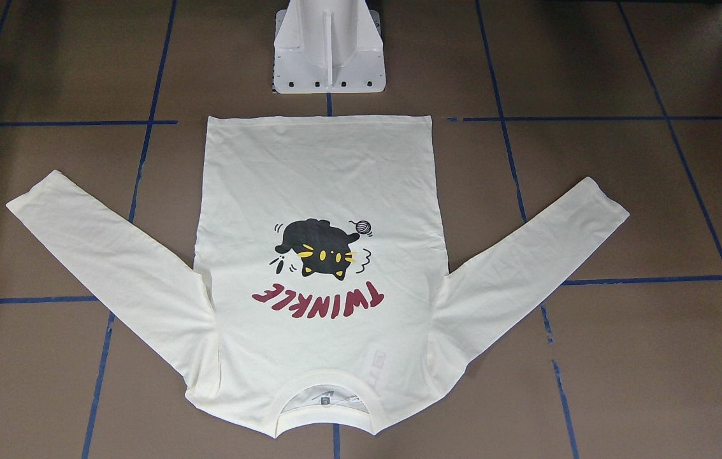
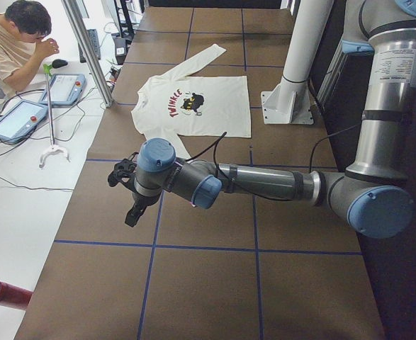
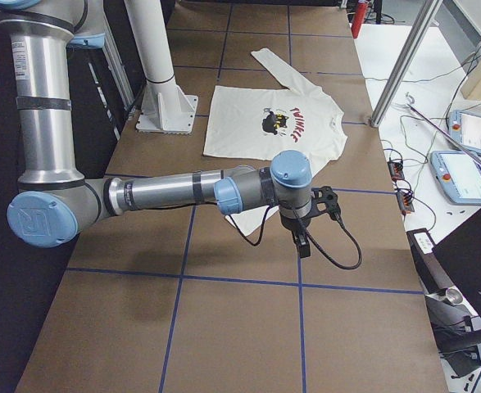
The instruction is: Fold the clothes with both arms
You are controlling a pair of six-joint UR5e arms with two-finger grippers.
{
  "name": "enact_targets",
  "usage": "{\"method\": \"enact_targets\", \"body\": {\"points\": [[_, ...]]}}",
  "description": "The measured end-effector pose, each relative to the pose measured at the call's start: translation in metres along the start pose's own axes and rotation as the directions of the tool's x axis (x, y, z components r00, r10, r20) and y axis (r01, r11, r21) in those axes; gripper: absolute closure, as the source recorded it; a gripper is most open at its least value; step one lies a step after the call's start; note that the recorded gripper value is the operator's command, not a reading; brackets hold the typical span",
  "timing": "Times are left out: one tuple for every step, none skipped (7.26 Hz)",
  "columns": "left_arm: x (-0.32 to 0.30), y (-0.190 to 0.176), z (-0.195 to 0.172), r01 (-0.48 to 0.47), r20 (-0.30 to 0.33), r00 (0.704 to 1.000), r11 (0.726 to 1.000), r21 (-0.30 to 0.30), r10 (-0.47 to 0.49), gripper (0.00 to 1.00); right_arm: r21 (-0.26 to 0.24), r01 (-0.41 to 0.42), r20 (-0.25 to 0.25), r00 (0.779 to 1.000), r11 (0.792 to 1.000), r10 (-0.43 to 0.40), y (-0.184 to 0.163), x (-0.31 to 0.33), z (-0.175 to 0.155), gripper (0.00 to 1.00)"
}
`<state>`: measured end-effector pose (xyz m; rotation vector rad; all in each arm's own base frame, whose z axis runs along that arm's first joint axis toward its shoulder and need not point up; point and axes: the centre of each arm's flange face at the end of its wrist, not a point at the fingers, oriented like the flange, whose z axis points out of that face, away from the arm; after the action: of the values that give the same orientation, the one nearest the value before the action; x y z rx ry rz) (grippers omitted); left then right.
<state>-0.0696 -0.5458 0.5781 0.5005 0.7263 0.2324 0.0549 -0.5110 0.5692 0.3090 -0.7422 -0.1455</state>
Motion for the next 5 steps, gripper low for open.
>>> {"method": "enact_targets", "body": {"points": [[-0.005,0.003,0.005,-0.009,0.000,1.000,1.000,0.010,0.009,0.00,0.034,-0.003,0.024,1.000,0.999,0.002,0.011,-0.002,0.003,0.00],[-0.006,0.004,0.007,-0.013,0.000,1.000,1.000,0.014,0.013,0.00,0.057,-0.054,0.058,0.997,0.997,0.050,0.021,-0.013,0.010,0.00],[-0.007,0.004,0.008,-0.015,-0.001,1.000,1.000,0.016,0.015,0.00,0.071,-0.126,0.102,0.988,0.989,0.119,0.030,-0.036,0.027,0.08],[-0.007,0.004,0.008,-0.016,-0.001,1.000,1.000,0.017,0.016,0.00,0.074,-0.197,0.133,0.973,0.978,0.186,0.040,-0.066,0.050,0.21],[-0.007,0.004,0.007,-0.017,-0.001,1.000,1.000,0.018,0.017,0.00,0.072,-0.257,0.143,0.959,0.964,0.245,0.055,-0.094,0.077,0.30]]}}
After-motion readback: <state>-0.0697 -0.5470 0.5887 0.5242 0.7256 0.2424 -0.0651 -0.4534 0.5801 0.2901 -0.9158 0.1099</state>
